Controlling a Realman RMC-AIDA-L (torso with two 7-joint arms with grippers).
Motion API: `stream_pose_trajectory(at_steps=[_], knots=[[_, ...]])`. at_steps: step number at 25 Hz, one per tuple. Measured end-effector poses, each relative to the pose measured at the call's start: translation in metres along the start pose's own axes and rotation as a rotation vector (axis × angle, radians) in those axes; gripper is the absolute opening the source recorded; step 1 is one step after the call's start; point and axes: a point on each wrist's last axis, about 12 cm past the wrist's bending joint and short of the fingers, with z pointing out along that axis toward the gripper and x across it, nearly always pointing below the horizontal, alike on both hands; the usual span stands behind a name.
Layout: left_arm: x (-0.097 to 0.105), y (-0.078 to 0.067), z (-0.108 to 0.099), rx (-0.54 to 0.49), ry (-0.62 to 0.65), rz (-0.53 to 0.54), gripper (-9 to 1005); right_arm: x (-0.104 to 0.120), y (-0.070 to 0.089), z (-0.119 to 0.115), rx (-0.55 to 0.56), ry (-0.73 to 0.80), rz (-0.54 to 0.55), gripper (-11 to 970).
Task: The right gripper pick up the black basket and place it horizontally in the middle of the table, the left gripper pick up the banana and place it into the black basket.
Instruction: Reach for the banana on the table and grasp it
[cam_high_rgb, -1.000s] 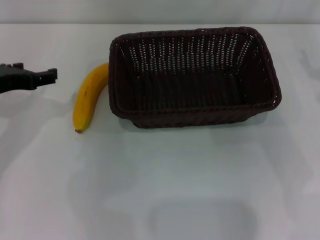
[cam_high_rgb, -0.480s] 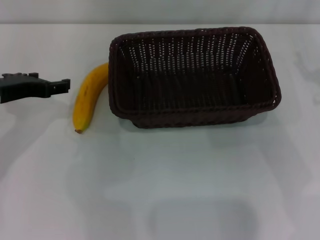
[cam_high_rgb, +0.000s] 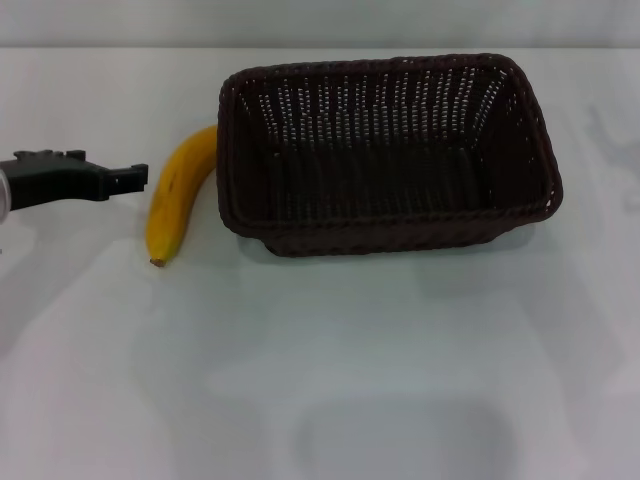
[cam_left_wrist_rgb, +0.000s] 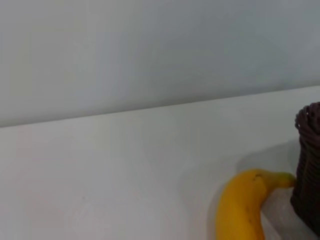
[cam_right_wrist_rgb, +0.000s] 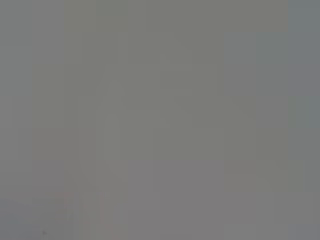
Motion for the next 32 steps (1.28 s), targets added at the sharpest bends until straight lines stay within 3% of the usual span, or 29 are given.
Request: stream_pose_trajectory(at_steps=[32], knots=[[0.008, -0.012, 0.034, 0.064, 0.037, 0.049, 730, 0.001, 0.001, -0.002, -0.012, 0.008, -0.013, 829]])
